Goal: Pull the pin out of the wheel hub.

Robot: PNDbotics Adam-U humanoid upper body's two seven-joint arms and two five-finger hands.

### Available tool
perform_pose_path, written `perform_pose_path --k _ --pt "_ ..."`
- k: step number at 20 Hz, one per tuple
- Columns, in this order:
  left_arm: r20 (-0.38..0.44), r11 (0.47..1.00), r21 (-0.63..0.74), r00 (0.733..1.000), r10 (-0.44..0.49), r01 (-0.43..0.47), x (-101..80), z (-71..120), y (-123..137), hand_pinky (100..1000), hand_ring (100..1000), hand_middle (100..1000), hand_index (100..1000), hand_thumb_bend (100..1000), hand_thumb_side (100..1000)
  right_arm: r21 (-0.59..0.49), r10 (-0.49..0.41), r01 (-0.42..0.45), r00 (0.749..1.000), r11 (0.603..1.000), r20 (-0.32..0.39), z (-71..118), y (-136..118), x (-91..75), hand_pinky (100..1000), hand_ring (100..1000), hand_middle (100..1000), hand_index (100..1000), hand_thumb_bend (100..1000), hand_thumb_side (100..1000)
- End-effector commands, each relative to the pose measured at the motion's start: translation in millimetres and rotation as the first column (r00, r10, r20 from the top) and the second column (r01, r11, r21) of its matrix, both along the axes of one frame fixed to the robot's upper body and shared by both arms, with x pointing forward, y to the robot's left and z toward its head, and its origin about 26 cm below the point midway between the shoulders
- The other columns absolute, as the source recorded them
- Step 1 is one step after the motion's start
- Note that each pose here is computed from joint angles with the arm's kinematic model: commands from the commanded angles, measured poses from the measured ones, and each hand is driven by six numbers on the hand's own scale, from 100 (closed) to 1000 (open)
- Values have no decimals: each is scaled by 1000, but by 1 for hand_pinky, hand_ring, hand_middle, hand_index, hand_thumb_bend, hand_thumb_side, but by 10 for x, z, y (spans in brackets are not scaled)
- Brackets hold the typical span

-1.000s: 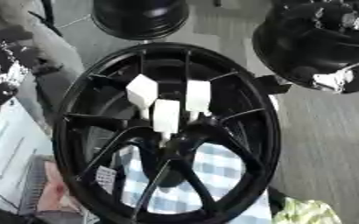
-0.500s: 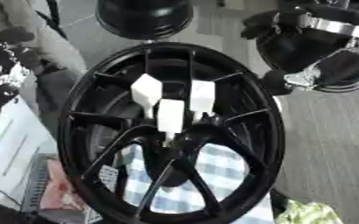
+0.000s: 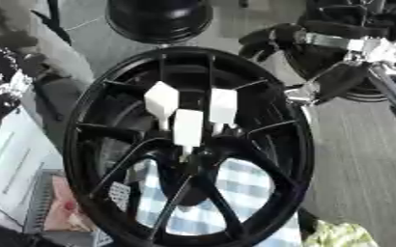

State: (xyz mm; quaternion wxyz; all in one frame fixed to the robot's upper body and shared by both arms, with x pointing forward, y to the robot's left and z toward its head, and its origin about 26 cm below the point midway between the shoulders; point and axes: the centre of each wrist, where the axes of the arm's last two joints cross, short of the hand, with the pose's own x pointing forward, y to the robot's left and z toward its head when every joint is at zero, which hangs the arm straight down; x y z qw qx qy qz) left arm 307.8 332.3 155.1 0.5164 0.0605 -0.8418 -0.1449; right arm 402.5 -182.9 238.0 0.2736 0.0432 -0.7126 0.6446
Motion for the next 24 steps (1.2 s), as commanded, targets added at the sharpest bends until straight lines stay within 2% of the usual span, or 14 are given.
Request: perform_pose_path --k 1,12,24 --pt "22 1000 10 1000 -11 10 5 74 -1 757 767 788 868 389 448 -10 7 -7 1000 1000 22 69 49 34 818 873 838 979 329 472" --pt "20 1000 10 1000 -13 13 8 69 -4 758 768 788 868 390 448 -14 26 -26 1000 1000 -3 -56 188 107 816 870 829 979 323 478" --pt "18 1000 11 1000 -14 13 6 66 -3 760 768 789 869 389 450 -44 76 -77 997 996 -11 -94 287 66 813 866 820 979 321 482"
